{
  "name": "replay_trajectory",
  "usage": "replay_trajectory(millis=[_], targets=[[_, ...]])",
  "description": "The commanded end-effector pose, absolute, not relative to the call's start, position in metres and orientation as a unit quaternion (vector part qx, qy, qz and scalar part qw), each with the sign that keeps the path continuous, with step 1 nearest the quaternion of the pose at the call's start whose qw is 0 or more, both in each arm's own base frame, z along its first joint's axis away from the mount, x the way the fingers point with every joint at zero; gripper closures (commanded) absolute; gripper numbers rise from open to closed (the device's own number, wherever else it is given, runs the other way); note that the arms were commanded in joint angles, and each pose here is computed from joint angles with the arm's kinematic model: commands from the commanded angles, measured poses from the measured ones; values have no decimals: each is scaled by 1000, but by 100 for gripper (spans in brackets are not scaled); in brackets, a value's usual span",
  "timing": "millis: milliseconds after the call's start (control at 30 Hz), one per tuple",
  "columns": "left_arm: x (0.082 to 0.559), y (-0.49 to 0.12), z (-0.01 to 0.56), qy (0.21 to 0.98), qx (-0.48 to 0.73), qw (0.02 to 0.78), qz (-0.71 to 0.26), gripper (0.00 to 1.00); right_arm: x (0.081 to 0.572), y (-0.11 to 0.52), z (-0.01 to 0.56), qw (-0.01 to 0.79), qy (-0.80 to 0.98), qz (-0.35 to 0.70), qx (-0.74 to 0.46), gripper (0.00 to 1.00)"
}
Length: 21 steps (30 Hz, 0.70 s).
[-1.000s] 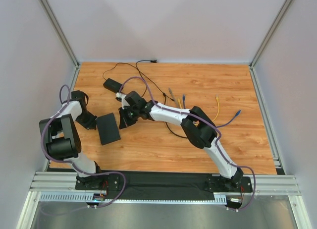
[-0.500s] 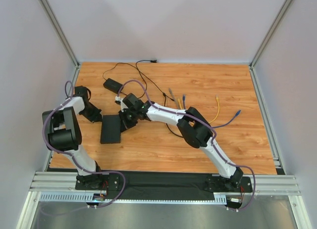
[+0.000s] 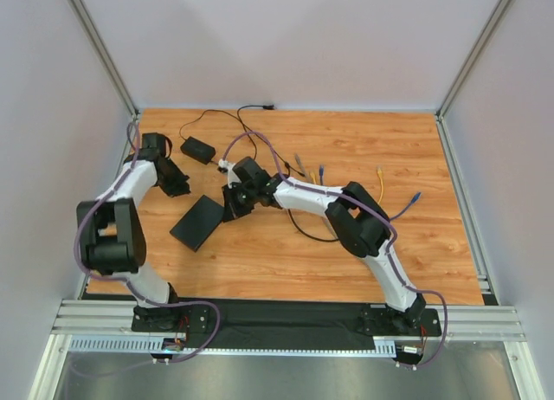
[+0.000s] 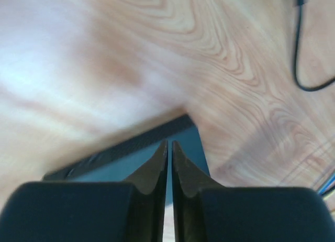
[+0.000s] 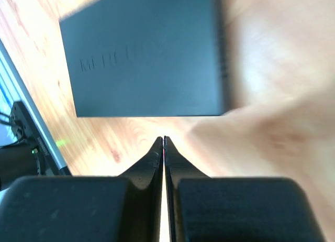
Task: Pull the plug from the switch port
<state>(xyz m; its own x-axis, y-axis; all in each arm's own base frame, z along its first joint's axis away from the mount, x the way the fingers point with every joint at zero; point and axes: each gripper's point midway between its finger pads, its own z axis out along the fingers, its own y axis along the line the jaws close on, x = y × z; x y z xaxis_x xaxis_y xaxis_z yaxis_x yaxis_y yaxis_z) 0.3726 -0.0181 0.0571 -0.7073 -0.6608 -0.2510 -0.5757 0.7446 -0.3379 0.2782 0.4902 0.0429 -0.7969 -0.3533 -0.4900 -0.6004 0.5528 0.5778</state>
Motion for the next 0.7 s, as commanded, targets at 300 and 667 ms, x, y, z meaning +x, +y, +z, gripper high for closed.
replay_trajectory(millis=[300,667], targets=[[257,10,123,841,-442,303,-74,38,326,490,74,207,824,386,-361,44],[219,-23,52,812,-505,245,-158,47,338,512,46,176,808,408,-386,39]])
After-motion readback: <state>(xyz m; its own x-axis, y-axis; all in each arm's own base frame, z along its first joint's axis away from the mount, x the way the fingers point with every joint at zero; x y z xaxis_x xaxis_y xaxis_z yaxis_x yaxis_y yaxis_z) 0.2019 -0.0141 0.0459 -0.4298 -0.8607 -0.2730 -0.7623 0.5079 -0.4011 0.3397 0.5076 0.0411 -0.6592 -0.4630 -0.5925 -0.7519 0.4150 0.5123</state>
